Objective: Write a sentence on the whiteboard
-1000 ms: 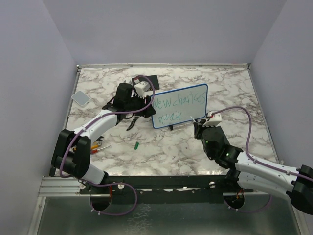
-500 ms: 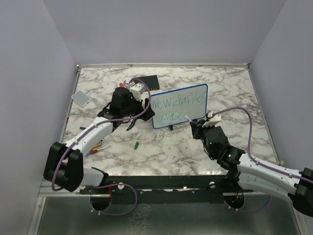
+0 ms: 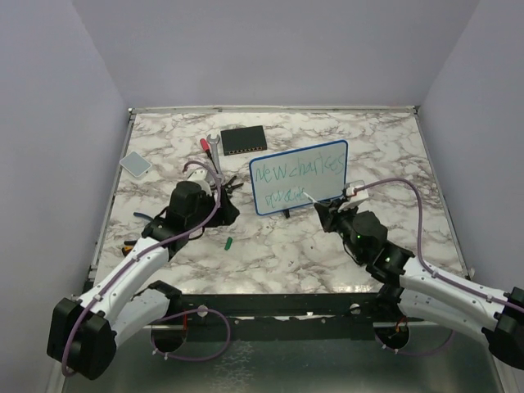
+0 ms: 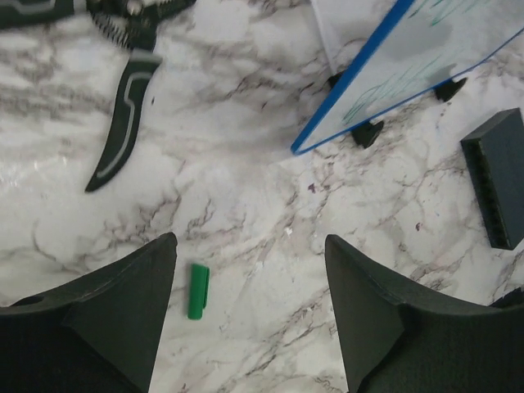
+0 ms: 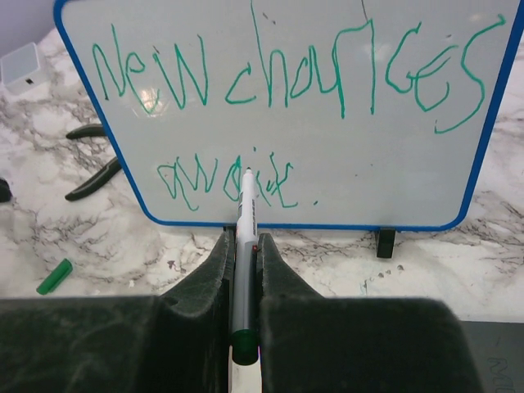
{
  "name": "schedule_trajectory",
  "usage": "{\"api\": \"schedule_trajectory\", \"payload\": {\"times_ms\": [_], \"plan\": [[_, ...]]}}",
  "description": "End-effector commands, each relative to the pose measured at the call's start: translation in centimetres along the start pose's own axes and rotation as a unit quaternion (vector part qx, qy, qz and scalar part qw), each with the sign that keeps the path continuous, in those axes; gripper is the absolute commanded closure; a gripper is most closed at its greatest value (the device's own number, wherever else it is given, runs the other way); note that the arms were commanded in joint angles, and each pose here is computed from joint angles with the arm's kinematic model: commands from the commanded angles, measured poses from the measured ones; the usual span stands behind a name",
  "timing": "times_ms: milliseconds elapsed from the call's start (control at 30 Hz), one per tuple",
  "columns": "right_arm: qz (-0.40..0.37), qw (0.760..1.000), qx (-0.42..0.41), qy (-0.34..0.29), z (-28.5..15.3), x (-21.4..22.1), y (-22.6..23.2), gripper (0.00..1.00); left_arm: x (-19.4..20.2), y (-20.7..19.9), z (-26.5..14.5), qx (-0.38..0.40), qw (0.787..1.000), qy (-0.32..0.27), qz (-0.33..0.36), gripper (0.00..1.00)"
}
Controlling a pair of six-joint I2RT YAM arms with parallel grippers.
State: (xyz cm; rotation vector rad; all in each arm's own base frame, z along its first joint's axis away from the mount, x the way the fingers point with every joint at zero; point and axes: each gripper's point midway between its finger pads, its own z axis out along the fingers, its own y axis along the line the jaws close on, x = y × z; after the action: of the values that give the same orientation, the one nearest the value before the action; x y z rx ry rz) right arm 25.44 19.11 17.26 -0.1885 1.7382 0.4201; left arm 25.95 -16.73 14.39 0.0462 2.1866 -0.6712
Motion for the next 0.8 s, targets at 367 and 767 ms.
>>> {"api": "schedule_trajectory", "payload": {"times_ms": [367, 767], "plan": [[0.008, 0.999, -0.028, -0.031, -1.7, -1.7, 0.1, 0.99, 10.1, 4.2, 0.5, -0.102, 0.981, 0.115, -0.118, 0.27], [0.016, 0.999, -0.017, -0.026, -1.6, -0.6, -0.5, 0.99, 12.3, 4.1, 1.6, -0.094, 0.979, 0.138, -0.117, 0.27]]}}
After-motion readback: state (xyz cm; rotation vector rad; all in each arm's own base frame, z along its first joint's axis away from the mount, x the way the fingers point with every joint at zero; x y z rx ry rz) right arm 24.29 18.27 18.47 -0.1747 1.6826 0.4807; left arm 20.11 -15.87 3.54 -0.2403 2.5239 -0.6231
